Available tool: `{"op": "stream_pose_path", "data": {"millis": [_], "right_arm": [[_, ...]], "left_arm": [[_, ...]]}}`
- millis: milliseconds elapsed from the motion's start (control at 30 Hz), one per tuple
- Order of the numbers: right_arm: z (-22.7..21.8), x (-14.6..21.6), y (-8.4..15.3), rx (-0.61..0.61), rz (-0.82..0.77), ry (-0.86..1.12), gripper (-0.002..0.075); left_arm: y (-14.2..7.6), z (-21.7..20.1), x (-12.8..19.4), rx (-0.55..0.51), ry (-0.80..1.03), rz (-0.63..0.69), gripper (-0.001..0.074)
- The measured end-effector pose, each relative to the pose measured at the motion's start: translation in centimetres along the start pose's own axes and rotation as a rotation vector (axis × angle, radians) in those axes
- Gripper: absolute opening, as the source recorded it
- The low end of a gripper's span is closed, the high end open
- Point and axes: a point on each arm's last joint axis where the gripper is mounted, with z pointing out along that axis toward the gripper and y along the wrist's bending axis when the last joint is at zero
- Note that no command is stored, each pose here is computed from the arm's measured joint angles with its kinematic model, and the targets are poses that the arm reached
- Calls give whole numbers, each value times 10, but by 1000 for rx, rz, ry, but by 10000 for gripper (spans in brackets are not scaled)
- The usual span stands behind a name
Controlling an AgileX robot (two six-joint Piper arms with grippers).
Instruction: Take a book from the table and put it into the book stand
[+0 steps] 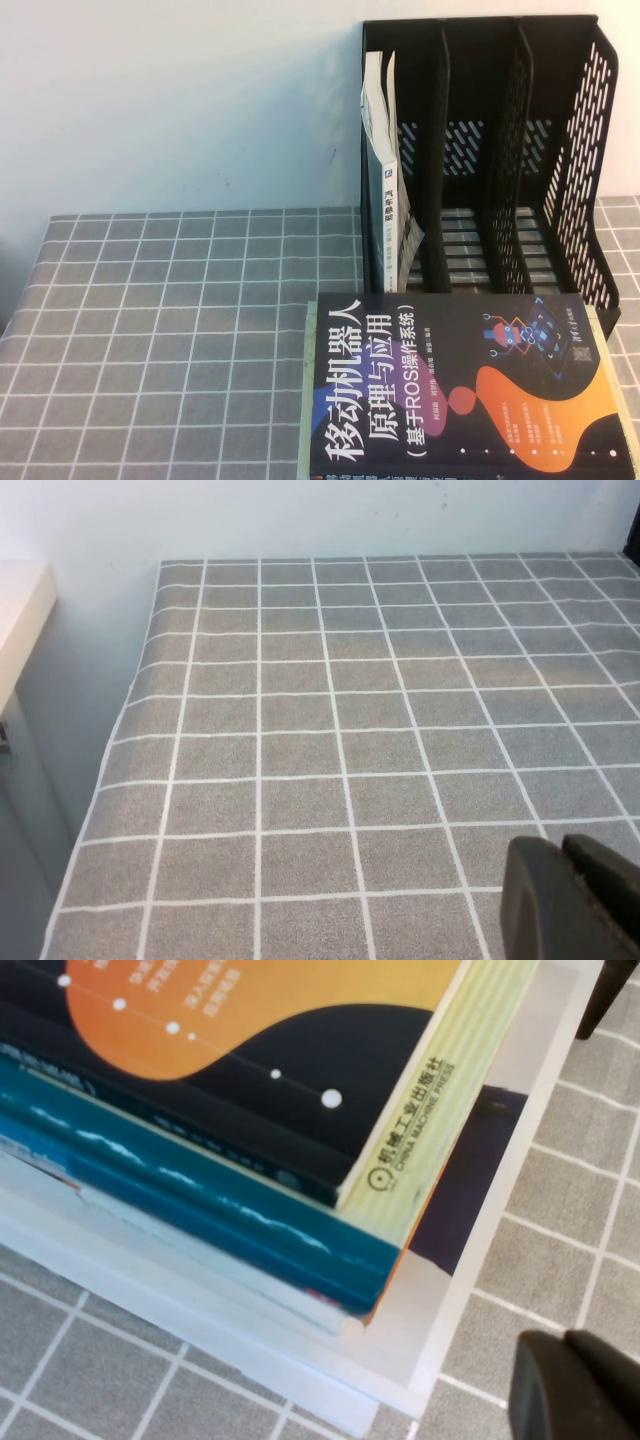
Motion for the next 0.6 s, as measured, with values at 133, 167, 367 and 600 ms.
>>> {"op": "stream_pose_path", "data": {"millis": [133, 167, 367, 600], "right_arm": [[0, 0, 0, 0, 0, 0, -3], [0, 0, 0, 0, 0, 0, -3], [0, 0, 0, 0, 0, 0, -3], [0, 0, 0, 0, 0, 0, -3]], "left_arm": [[0, 0, 0, 3, 0, -7, 1], [0, 0, 0, 4, 0, -11, 1], [-1, 0, 0, 6, 0, -15, 1], [-1, 0, 0, 6, 0, -13, 1]]}}
